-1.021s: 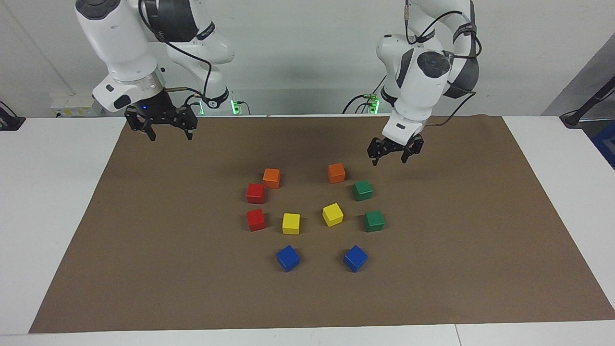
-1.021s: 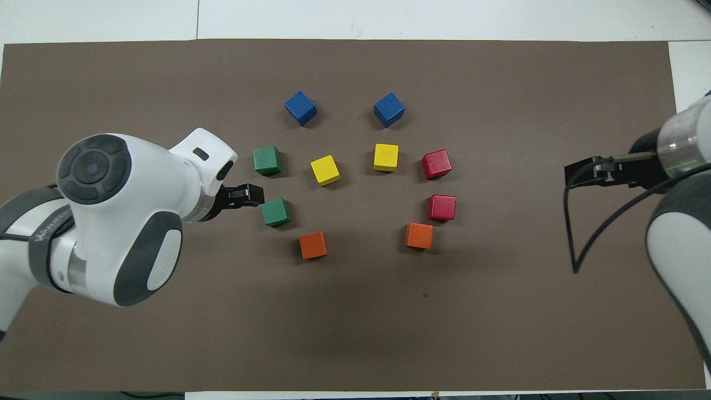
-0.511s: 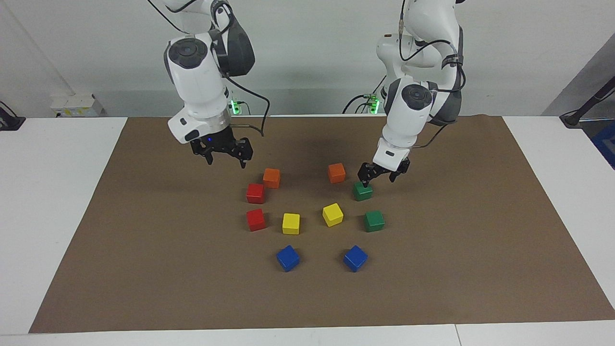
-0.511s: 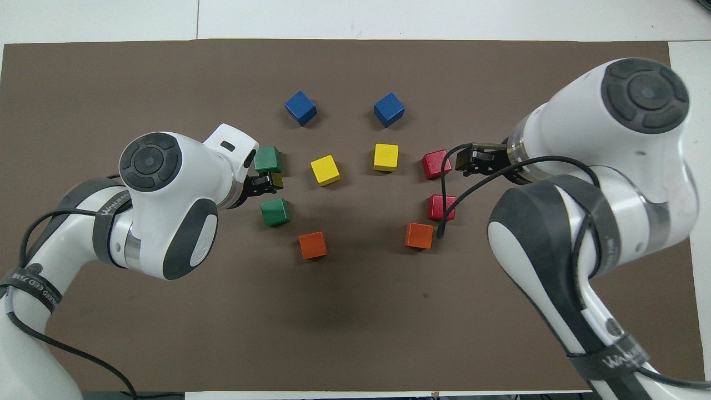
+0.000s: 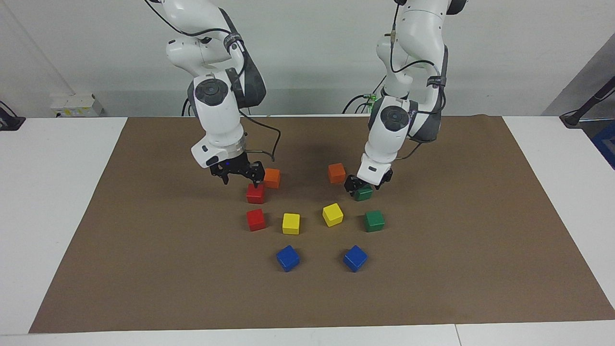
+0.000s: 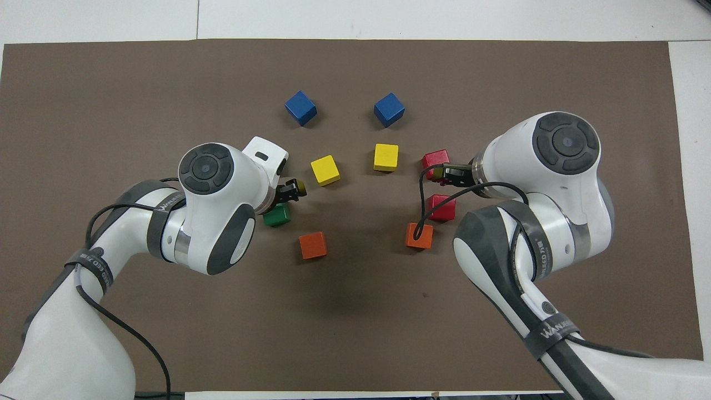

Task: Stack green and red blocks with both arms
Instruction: 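Grasp a green cube with the left gripper while the right gripper grasps a red cube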

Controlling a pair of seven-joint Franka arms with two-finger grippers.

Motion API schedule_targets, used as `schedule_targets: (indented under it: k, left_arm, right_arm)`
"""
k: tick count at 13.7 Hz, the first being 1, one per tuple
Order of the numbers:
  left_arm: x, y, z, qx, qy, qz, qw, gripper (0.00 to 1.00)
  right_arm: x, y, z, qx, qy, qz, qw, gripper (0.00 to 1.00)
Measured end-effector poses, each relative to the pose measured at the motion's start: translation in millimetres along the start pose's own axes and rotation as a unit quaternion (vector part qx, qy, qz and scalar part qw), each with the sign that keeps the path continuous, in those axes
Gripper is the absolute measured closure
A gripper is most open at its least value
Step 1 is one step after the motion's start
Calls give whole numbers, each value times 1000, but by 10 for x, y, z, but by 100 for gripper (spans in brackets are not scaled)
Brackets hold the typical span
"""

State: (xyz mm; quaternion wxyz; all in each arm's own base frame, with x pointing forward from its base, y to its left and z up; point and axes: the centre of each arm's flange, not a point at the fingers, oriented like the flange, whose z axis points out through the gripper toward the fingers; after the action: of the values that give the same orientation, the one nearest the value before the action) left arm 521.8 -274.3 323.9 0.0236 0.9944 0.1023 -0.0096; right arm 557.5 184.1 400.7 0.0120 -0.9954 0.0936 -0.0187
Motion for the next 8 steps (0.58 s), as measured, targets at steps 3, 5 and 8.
schedule_targets:
  k: [3, 5, 8]
  left_arm:
    - [-69, -28, 138, 8, -9, -2, 1000, 0]
    - [-81, -50, 170, 10, -11, -8, 1000, 0]
    - [-82, -53, 176, 10, -11, -9, 1000, 0]
  right_arm:
    - [-131, -50, 231, 4, 6, -8, 1000, 0]
    - [-176, -52, 310, 3, 3, -10, 1000, 0]
    - [-250, -118, 393, 6, 9, -18, 1000, 0]
